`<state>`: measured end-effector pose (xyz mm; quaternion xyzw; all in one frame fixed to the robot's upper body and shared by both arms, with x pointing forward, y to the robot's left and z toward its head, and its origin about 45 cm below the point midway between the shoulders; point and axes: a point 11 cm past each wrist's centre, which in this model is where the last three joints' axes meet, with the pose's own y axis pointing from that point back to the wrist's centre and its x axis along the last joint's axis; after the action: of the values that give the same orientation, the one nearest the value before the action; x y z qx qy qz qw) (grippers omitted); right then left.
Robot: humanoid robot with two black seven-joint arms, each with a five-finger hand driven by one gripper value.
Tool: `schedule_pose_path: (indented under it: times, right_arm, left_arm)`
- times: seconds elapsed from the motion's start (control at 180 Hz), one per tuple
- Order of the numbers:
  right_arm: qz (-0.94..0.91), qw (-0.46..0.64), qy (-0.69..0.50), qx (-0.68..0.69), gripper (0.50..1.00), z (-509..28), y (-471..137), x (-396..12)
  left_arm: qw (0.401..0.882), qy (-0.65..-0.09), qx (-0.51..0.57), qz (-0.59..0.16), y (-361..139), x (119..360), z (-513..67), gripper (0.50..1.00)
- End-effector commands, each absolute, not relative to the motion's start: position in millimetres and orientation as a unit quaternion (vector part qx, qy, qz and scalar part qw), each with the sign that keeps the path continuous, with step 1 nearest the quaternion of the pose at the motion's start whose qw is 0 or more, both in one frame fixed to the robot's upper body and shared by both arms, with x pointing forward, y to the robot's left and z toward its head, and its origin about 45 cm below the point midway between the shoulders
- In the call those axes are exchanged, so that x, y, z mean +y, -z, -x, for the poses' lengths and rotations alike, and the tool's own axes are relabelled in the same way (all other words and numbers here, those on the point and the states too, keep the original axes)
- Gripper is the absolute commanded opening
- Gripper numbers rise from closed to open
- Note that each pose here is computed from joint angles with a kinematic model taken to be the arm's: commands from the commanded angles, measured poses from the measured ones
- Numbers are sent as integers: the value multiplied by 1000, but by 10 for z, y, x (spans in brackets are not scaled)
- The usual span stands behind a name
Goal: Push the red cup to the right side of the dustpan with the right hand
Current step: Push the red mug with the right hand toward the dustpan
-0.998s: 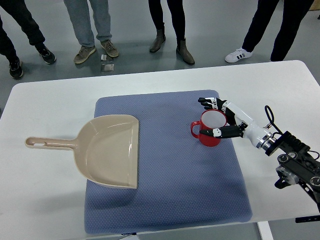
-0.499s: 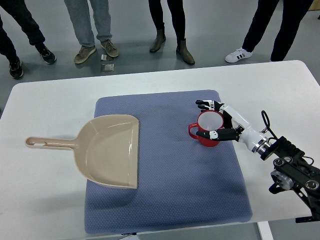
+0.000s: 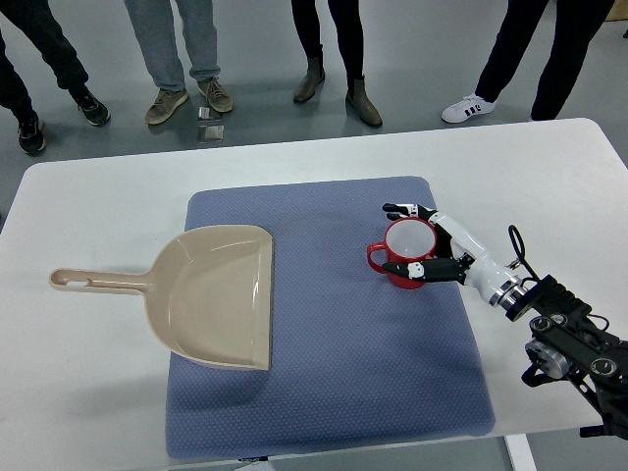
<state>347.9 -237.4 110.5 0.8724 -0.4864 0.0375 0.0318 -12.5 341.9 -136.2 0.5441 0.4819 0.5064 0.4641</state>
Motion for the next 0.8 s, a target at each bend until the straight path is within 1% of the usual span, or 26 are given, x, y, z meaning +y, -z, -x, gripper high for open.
schedule_pose_path:
  times: [0.0,0.177,0.283,0.792]
  right_arm:
    - [-869,29,-38,-493,928,-3511,-1126,-2418]
    - [-870,19,-29,-492,928,-3516,-1140,-2410]
    - [-863,-1,-4,-506,928,-3529,-1148,-2435]
    - [-863,-15,32,-505,928,-3502,-1105,-2390]
  left_arm:
    - [464,-506,482,-544,1362,3419,125,1000]
    - [464,-507,482,-544,1361,3424,126,1000]
    - [464,-506,482,-544,1362,3419,125,1000]
    - [464,-506,482,-544,1362,3419,125,1000]
